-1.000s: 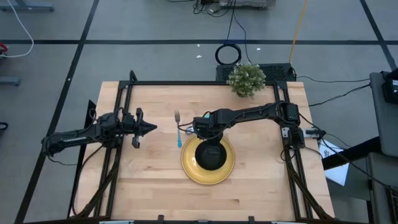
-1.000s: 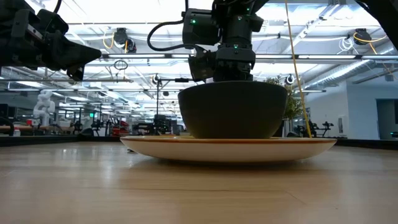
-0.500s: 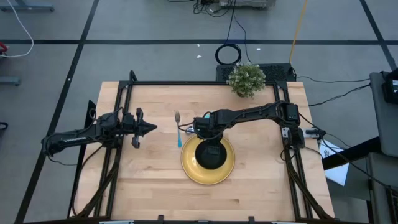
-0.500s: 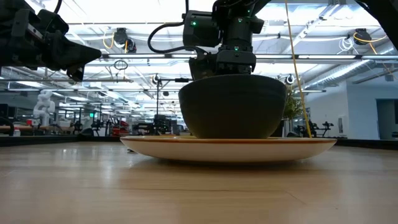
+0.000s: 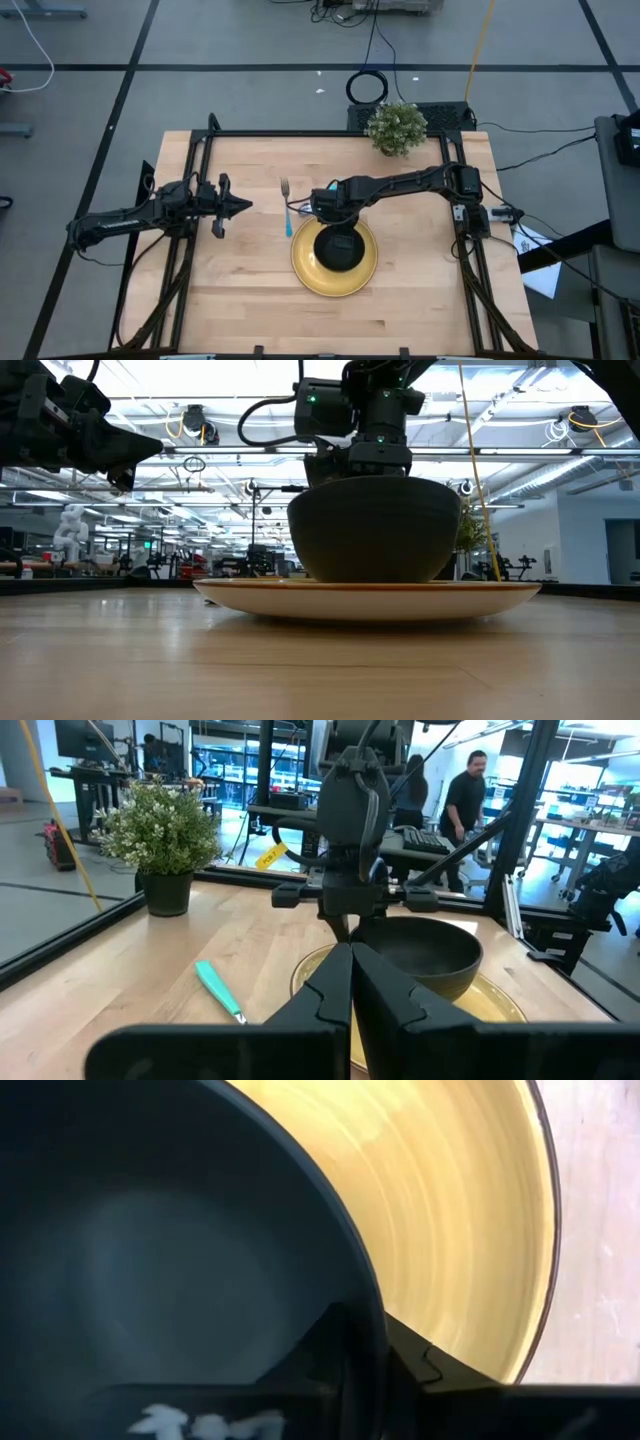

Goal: Set table place
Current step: Put the black bowl on top of the yellow plate

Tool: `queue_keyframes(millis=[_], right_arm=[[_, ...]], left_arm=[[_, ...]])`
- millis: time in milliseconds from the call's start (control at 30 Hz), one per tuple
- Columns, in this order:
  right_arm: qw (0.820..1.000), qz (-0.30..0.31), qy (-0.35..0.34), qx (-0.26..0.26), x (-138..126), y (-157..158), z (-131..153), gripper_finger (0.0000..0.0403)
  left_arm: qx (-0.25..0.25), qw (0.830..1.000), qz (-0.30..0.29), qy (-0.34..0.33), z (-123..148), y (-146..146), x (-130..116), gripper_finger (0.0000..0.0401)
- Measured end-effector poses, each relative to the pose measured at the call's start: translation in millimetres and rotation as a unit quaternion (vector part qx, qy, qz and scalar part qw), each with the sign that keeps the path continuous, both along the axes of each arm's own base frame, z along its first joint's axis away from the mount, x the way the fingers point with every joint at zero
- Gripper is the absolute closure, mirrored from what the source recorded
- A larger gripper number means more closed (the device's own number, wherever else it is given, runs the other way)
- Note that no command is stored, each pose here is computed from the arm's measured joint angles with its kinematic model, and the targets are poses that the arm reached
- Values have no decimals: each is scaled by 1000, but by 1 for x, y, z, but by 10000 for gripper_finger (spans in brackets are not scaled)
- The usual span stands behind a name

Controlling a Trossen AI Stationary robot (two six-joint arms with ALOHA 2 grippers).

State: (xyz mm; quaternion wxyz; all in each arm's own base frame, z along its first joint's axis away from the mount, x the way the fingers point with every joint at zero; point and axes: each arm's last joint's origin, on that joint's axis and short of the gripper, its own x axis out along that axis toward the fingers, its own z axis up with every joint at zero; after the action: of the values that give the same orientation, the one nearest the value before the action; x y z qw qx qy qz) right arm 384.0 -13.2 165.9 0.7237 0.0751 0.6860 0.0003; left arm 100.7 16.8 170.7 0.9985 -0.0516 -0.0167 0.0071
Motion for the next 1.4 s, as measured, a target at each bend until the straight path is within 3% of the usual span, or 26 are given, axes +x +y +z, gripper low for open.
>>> queue_keyframes(millis=[467,833,1400], right_arm=[[1000,3,-3,-1,1,2,-1,338],[998,29,-16,-55,3,19,1,357],[996,28,-15,-83,3,31,1,360]], left_arm=[[0,1000,0,0,0,0,0,384],[0,1000,0,0,0,0,0,384],[-11,1000,-1,-12,2,0,0,384]])
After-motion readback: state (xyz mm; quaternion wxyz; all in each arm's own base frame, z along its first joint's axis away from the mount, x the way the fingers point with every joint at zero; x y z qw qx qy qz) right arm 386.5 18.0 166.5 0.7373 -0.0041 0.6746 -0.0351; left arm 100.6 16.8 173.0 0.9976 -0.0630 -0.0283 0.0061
